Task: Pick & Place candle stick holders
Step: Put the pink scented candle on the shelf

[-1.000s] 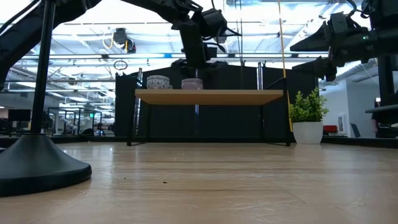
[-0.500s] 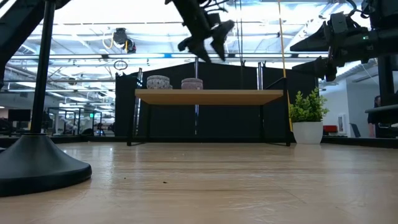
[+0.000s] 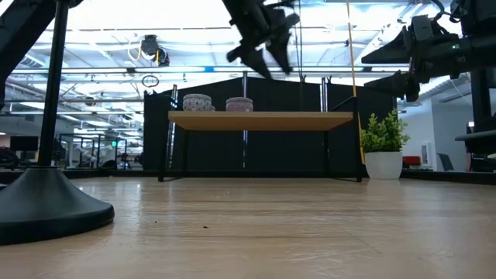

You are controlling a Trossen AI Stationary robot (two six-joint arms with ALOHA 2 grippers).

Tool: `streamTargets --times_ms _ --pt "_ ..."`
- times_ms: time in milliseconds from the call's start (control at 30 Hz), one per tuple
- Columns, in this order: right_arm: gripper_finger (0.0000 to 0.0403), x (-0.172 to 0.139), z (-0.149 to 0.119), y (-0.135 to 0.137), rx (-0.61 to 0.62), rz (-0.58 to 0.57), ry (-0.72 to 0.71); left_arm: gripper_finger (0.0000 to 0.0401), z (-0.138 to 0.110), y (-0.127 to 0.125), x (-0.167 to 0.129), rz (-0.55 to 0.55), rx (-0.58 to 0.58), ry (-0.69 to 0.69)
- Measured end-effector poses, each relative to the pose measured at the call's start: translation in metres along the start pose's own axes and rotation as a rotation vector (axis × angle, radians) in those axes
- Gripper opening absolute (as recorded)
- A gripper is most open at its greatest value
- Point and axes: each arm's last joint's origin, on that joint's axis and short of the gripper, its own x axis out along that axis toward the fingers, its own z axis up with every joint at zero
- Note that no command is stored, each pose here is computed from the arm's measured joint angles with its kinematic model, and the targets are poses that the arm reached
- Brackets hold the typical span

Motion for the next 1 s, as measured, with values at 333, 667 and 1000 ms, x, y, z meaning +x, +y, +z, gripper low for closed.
streamTargets --times_ms 333,667,1000 --pt "0.0389 0.0 0.0 0.0 0.018 0.0 0.0 0.0243 -0.002 0.017 0.008 0.099 -0.006 0.041" --pt "0.0389 0.0 0.0 0.0 0.015 0.0 0.0 0.0243 -0.009 0.026 0.026 0.164 0.004 0.115" --pt "0.0389 0.0 0.0 0.0 0.013 0.0 0.0 0.0243 -0.009 0.041 0.03 0.2 -0.005 0.149"
